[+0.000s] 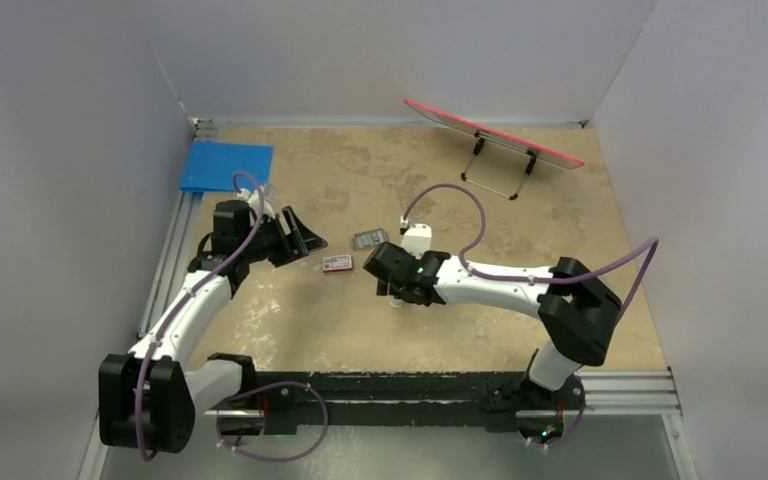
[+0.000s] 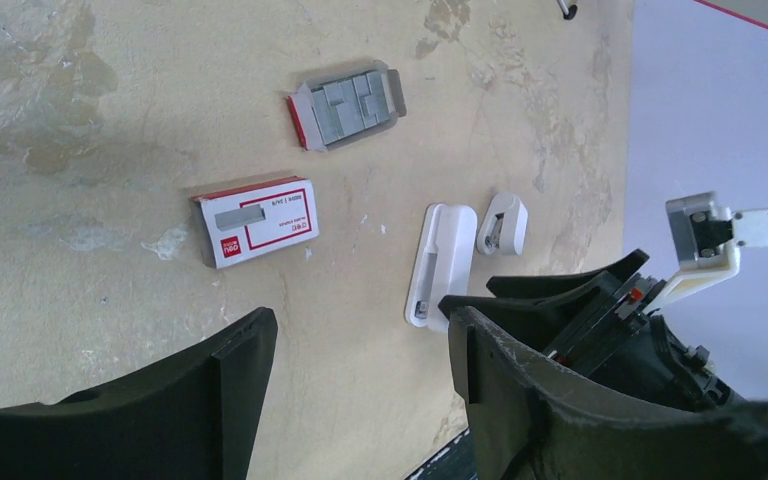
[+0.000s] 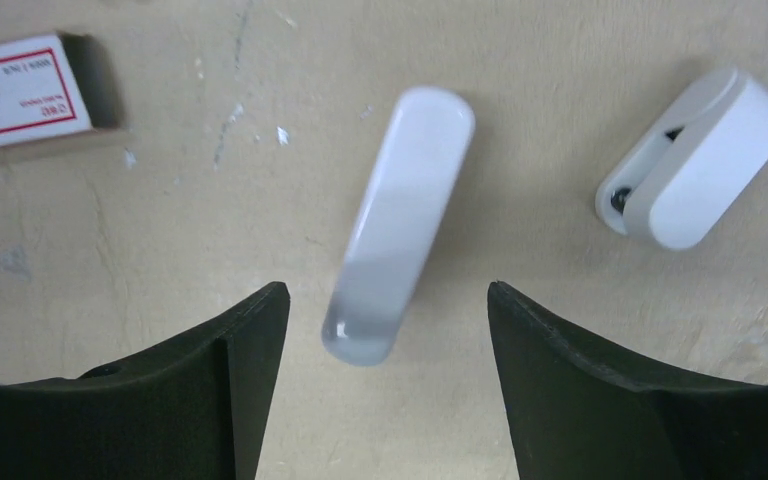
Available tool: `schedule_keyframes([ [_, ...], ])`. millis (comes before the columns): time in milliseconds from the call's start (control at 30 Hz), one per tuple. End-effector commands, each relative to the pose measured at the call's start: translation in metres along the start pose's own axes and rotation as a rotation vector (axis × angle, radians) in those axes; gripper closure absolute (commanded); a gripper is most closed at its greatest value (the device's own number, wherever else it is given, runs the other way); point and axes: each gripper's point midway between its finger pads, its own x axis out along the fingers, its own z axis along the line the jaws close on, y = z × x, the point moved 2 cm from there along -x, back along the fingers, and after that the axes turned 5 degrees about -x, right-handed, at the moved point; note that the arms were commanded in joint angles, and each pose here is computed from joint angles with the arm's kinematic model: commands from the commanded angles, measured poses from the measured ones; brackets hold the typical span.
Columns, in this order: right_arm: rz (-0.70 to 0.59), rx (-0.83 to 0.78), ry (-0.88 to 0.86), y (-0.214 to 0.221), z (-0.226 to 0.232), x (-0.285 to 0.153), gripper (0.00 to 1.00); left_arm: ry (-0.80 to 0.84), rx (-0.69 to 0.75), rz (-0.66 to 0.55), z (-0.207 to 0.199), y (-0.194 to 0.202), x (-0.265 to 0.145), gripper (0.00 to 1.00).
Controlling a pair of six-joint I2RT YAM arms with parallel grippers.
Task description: Load the staples into the stapler
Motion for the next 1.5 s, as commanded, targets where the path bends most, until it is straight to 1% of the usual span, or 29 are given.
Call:
schedule_keyframes([
  [0, 0.045, 0.133, 0.002, 0.013, -0.005, -0.013, 0.28, 0.017, 0.061, -0.038, -0.008, -0.007, -0.003, 0.36],
  [200, 0.07, 0.144, -0.047, 0.021, 0.004, -0.008, 0.41, 0.032, 0.054, -0.007, -0.01, -0.003, 0.001, 0.34],
  [400, 0.084, 0.129, -0.041, 0.028, 0.001, -0.003, 0.44, 0.046, 0.062, 0.008, -0.012, 0.001, 0.003, 0.34],
  [433, 0.086, 0.126, -0.036, 0.029, 0.0, -0.002, 0.46, 0.05, 0.063, 0.013, -0.012, 0.002, 0.004, 0.34],
  [600, 0.082, 0.097, -0.04, 0.03, -0.004, -0.004, 0.63, 0.054, 0.068, 0.052, -0.015, 0.01, 0.009, 0.32],
  [667, 0.084, 0.095, -0.057, 0.028, -0.001, -0.007, 0.65, 0.048, 0.062, 0.069, -0.014, 0.015, 0.013, 0.31],
  [700, 0.085, 0.093, -0.064, 0.027, 0.0, -0.008, 0.66, 0.046, 0.058, 0.08, -0.015, 0.017, 0.015, 0.31],
  [767, 0.094, 0.087, -0.056, 0.029, -0.001, -0.008, 0.65, 0.044, 0.052, 0.112, -0.016, 0.023, 0.019, 0.31],
  [900, 0.098, 0.086, -0.025, 0.032, -0.008, -0.006, 0.54, 0.049, 0.046, 0.162, -0.019, 0.038, 0.029, 0.31],
  [967, 0.093, 0.081, -0.029, 0.031, -0.007, -0.007, 0.5, 0.048, 0.029, 0.174, -0.018, 0.045, 0.031, 0.31],
  [1100, 0.081, 0.052, -0.023, 0.03, -0.008, -0.006, 0.49, 0.06, -0.003, 0.175, -0.019, 0.049, 0.034, 0.31],
  [1200, 0.086, 0.033, -0.025, 0.032, -0.007, -0.004, 0.52, 0.063, -0.013, 0.183, -0.019, 0.054, 0.036, 0.31],
  [1300, 0.087, 0.033, -0.037, 0.033, -0.005, -0.003, 0.57, 0.059, -0.022, 0.195, -0.017, 0.061, 0.038, 0.33],
  [1467, 0.072, 0.059, -0.082, 0.028, 0.001, -0.007, 0.71, 0.071, -0.031, 0.245, -0.02, 0.075, 0.04, 0.37],
])
